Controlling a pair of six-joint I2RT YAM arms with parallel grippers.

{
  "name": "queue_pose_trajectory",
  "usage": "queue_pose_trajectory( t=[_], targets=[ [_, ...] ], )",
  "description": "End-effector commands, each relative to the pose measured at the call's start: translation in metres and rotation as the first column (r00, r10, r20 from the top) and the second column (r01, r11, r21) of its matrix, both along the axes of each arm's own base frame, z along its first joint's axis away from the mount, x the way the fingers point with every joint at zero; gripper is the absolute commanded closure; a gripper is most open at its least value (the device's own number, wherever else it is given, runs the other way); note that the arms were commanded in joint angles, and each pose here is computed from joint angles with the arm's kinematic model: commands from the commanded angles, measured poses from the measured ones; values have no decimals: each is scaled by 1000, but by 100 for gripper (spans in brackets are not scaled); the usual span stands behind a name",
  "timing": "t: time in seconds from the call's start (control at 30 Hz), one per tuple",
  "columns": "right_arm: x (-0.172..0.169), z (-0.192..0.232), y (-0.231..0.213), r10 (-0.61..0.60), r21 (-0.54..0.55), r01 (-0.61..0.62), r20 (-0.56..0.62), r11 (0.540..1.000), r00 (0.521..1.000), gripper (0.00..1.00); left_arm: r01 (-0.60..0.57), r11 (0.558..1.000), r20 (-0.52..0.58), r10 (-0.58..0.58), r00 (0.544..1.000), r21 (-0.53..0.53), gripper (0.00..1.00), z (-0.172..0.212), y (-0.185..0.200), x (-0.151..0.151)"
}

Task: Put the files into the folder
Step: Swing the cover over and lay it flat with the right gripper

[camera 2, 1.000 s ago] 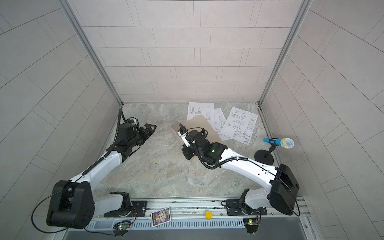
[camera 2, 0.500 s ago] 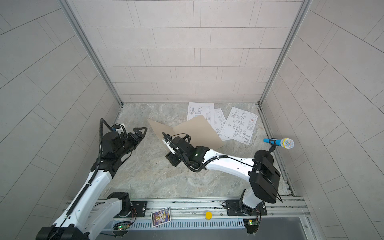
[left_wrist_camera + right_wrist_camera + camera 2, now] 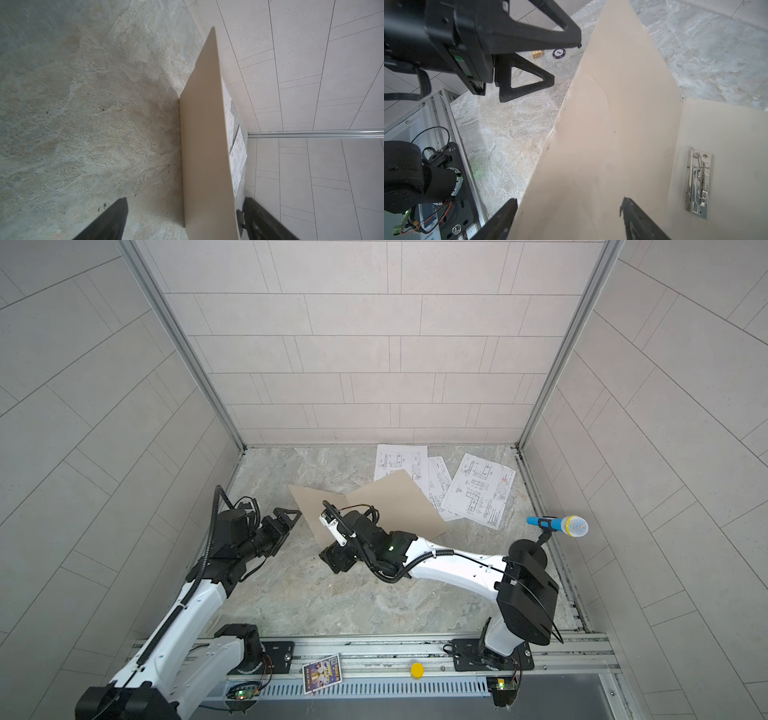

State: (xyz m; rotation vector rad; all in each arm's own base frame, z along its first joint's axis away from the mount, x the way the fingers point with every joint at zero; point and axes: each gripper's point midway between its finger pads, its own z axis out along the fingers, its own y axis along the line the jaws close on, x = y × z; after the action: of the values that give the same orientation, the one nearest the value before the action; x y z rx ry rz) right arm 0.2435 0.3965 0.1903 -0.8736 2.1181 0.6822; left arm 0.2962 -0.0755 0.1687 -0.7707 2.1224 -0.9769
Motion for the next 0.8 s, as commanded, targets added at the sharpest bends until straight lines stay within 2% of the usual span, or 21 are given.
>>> queue_pose_trajectory(
  t=[0.0,0.3,0.5,0.63,0.77],
  targets=[
    [-2,25,-1,1,49,-2,32,999,999,18,23,1000,-23,-23,999,-18,10,-2,-6,-1],
    [-8,28,0,25,63,-26,10,998,1000,16,44,999,13,-44,999,-22,13,12,-14,5],
    [-5,35,-7,9,72,-11,26,997,1000,15,52,999,-37,-52,998,-5,20,-6,-18,7],
    [23,34,-49,-105,54,104,27,993,994,14,44,999,-70,-42,997,23,28,-18,-14,9],
    [71,19,-133,-323,9,323,13,946,946,13,16,996,-75,-10,997,82,28,-20,-5,9]
  ],
)
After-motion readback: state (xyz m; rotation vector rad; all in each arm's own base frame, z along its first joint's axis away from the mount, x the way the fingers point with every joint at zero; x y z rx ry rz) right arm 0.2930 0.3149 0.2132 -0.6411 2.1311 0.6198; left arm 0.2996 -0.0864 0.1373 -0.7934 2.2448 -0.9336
